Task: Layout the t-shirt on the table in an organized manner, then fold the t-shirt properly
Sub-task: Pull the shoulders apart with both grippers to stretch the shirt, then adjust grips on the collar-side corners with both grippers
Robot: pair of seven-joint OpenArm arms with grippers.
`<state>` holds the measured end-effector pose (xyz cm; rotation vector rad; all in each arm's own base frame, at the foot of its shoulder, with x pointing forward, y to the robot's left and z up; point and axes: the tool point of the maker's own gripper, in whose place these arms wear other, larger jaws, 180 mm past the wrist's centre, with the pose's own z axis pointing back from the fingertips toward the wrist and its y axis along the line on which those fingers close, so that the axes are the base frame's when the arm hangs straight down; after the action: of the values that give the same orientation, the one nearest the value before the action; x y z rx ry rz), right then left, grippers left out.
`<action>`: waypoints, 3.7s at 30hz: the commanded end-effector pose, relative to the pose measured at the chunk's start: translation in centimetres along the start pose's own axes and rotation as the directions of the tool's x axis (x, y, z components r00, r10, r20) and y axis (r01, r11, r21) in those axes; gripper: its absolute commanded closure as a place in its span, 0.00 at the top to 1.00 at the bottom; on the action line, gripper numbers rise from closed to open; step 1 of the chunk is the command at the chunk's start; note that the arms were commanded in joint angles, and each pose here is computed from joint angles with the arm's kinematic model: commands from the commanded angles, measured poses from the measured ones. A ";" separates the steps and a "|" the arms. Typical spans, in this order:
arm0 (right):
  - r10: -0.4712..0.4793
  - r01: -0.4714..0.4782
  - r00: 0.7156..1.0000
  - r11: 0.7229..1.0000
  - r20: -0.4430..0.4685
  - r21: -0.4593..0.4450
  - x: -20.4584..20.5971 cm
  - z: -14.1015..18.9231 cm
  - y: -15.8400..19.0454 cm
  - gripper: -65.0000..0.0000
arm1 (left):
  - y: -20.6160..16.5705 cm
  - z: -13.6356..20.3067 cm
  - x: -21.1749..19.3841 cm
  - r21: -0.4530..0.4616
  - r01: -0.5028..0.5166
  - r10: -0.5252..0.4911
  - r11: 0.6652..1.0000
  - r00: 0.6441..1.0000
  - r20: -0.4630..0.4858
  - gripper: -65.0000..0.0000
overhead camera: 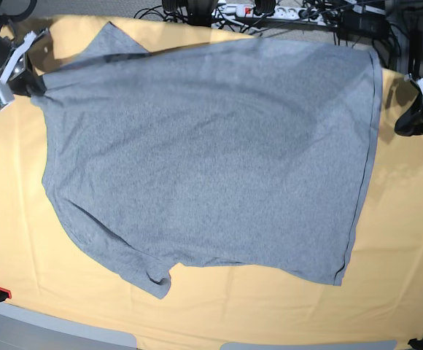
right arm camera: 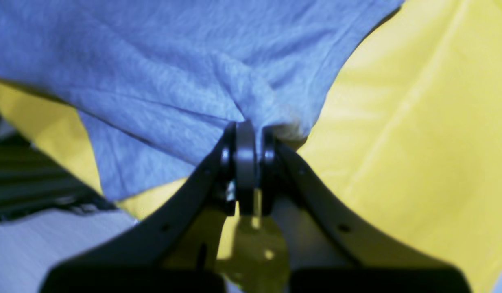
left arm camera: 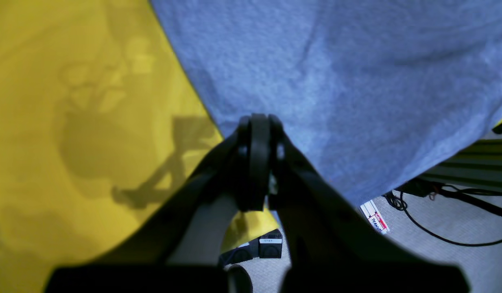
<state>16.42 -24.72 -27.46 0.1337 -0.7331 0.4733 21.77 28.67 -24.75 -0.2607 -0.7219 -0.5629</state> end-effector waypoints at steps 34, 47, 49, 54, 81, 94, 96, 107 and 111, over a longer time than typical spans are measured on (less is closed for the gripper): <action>-0.266 0.298 0.944 0.941 -0.195 0.159 -7.0 -3.7 3.0 0.50 | 0.0 0.0 0.1 0.018 0.002 -0.002 1.000 1.000 0.018 0.00; -0.553 0.581 0.814 0.779 -0.177 0.235 -9.7 -6.4 8.0 0.51 | 0.2 0.0 0.1 0.024 -0.015 0.014 1.000 1.000 0.019 0.00; -0.565 0.597 0.802 0.764 -0.193 0.244 -9.9 -6.6 8.9 0.47 | 0.1 0.0 0.2 0.022 -0.016 0.015 1.000 1.000 0.022 0.00; -0.533 0.584 0.810 0.773 -0.246 0.249 -10.4 -6.2 9.3 0.00 | 0.3 0.0 0.1 0.031 -0.036 0.035 0.999 0.999 0.018 0.00; -0.384 0.421 0.907 0.856 -0.174 0.301 -6.4 -4.2 7.7 0.00 | -3.4 3.3 -12.8 0.172 -0.617 0.605 0.768 0.787 0.123 0.49; -0.335 0.378 0.923 0.881 -0.190 0.284 -6.4 -3.7 6.3 0.00 | -5.7 -0.3 -12.7 0.102 -0.623 0.617 0.776 0.782 0.081 0.49; -0.335 0.378 0.923 0.881 -0.191 0.284 -6.4 -3.7 6.3 0.00 | -6.0 -1.2 -12.4 0.088 -0.613 0.609 0.785 0.790 0.071 0.49; -0.334 0.378 0.923 0.881 -0.191 0.284 -6.4 -3.7 6.3 0.00 | -8.6 -3.9 -14.2 0.090 -0.642 0.646 0.761 0.763 -0.019 0.49; -0.334 0.378 0.923 0.881 -0.191 0.284 -6.4 -3.7 6.3 0.00 | -8.4 -3.6 -15.0 0.130 -0.651 0.659 0.748 0.752 -0.027 0.49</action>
<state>11.25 -20.35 -35.56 0.5286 -0.4530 0.2199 9.51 25.85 -37.95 -0.3744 -0.5169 0.1569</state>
